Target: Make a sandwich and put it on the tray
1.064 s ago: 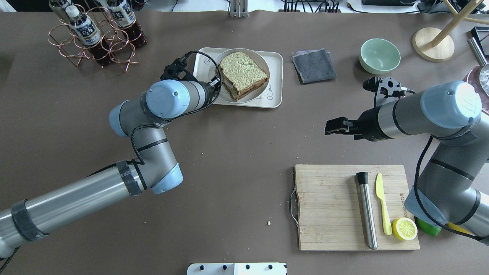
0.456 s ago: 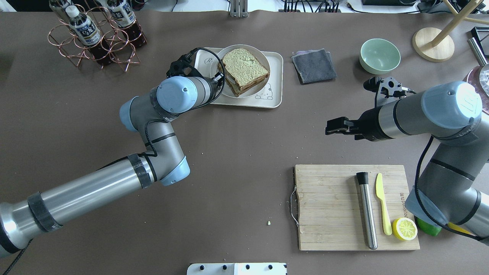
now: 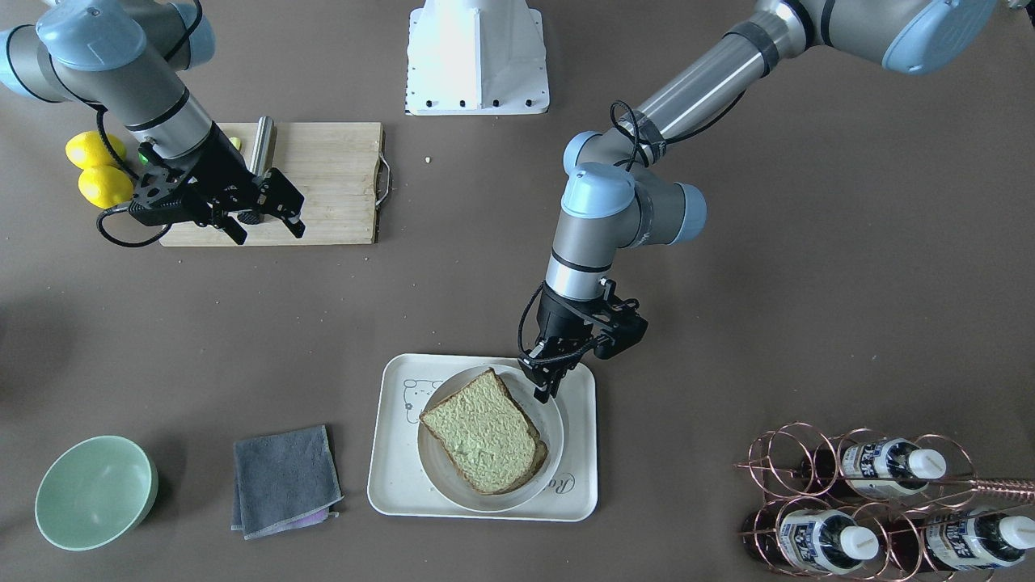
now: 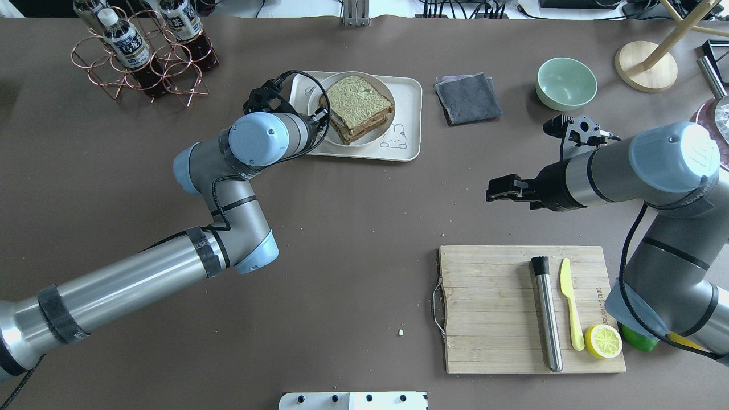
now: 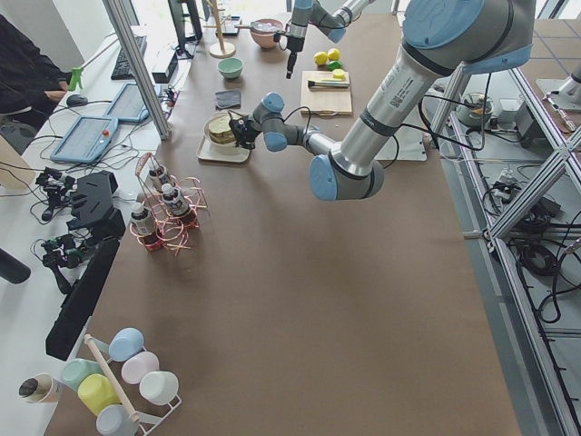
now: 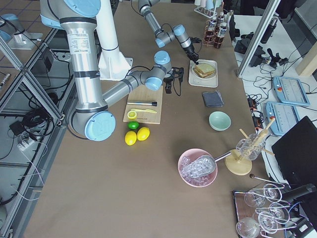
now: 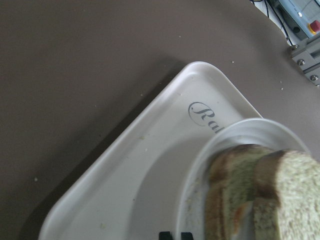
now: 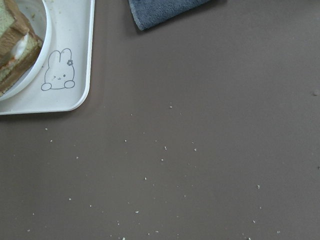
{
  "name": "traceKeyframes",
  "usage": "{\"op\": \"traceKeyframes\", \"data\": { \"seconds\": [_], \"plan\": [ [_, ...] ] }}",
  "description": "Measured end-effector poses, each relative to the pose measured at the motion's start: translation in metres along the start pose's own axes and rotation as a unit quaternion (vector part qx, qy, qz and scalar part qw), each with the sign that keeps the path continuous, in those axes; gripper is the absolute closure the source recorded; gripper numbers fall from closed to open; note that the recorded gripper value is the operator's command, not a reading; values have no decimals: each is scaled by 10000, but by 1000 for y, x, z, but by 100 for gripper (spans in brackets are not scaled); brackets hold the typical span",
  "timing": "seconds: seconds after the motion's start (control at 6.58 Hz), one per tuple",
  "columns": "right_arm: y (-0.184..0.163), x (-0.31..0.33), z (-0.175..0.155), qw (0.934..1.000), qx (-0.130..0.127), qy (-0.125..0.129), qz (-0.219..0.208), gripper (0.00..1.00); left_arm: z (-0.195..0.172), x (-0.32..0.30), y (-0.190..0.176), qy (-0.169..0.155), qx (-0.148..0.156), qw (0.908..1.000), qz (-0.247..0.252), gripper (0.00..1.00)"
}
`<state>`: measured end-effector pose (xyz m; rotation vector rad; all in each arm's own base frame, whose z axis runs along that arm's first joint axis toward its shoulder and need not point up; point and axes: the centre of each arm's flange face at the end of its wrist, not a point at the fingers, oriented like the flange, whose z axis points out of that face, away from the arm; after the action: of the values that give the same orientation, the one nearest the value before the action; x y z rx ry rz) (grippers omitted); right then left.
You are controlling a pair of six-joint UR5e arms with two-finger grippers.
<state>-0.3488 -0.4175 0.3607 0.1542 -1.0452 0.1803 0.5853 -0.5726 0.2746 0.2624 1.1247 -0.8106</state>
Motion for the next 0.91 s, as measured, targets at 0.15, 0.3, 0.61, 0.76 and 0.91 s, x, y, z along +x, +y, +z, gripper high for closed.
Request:
{"op": "traceKeyframes", "data": {
  "seconds": [0.15, 0.3, 0.61, 0.76, 0.91],
  "plan": [
    [0, -1, -1, 10000, 1, -12, -3, 0, -7, -4, -6, 35, -40, 9997, 221, 3],
    [0, -3, -2, 10000, -19, -40, -9, 1, -20, -14, -20, 63, -194, 9993, 305, 3],
    [-4, -4, -6, 10000, -51, -79, -5, 0, -63, -44, -55, 119, -634, 9975, 292, 3],
    [-10, 2, -9, 10000, -31, -33, 0, 0, -91, -60, -68, 129, -766, 9963, 370, 3],
    [-23, 13, -14, 9999, -1, 143, -14, 0, -131, -86, -79, 90, -841, 9942, 667, 3]
  ]
}}
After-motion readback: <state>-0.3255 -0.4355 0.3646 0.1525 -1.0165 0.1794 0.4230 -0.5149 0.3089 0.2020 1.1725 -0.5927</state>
